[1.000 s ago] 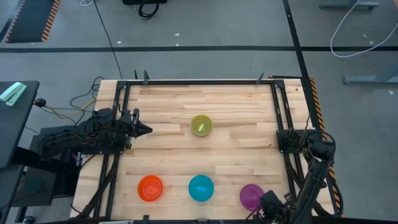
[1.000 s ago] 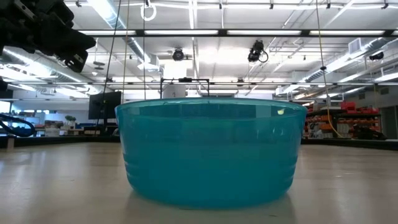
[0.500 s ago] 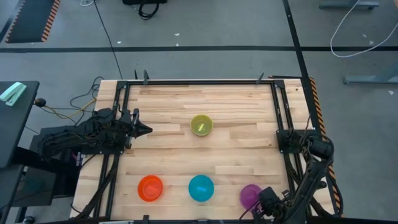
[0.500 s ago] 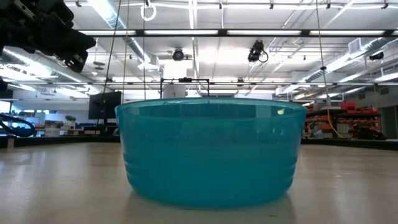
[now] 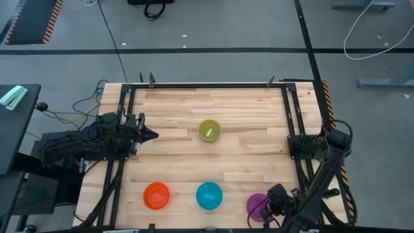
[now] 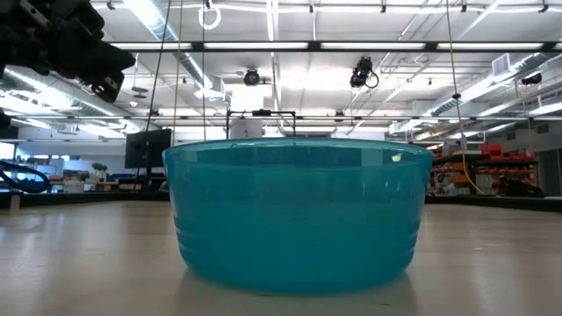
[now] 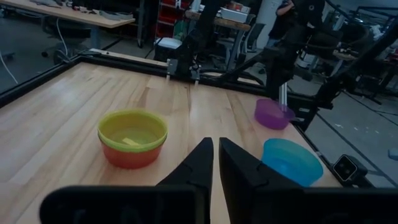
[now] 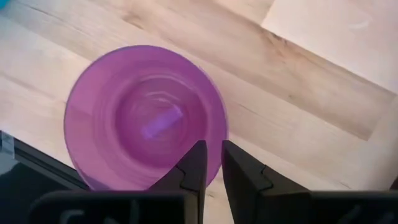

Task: Nest bowls inside each other
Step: Stack the violet bowl on top of the yellow bowl

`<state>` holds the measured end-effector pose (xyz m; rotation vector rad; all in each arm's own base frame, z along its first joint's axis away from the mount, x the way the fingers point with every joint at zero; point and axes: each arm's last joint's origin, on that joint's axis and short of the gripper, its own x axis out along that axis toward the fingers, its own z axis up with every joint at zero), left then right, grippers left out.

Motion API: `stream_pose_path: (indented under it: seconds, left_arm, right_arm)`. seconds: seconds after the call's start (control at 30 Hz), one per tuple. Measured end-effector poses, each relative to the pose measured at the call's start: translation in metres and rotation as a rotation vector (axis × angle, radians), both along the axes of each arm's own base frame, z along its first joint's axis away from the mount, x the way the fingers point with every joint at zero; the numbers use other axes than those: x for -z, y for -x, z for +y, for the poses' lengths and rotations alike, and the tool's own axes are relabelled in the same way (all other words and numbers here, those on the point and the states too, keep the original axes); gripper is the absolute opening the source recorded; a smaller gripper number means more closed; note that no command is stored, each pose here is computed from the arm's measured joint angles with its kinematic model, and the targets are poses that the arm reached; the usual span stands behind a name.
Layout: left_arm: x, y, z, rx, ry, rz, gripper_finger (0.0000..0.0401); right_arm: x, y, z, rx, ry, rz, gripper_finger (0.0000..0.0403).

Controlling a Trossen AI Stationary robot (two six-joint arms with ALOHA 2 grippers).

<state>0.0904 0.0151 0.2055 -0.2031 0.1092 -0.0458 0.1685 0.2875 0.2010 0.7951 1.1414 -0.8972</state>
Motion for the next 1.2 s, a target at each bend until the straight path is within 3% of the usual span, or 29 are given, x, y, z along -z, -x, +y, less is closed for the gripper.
stream_pose_path:
  seconds: [0.37, 0.63, 1.2]
  left_arm:
    - [0.000, 0.000, 0.000, -0.001, 0.009, 0.004, 0.0041]
    - [0.000, 0.000, 0.000, 0.000, 0.005, 0.005, 0.0035]
    - [0.001, 0.000, 0.000, -0.001, 0.011, 0.011, 0.0035]
  right_arm:
    - [0.018, -0.005, -0.008, -0.029, 0.007, 0.036, 0.0056]
    - [0.040, 0.000, -0.014, -0.031, -0.046, 0.013, 0.0056]
    - [0.030, -0.001, -0.013, -0.083, -0.065, -0.025, 0.0056]
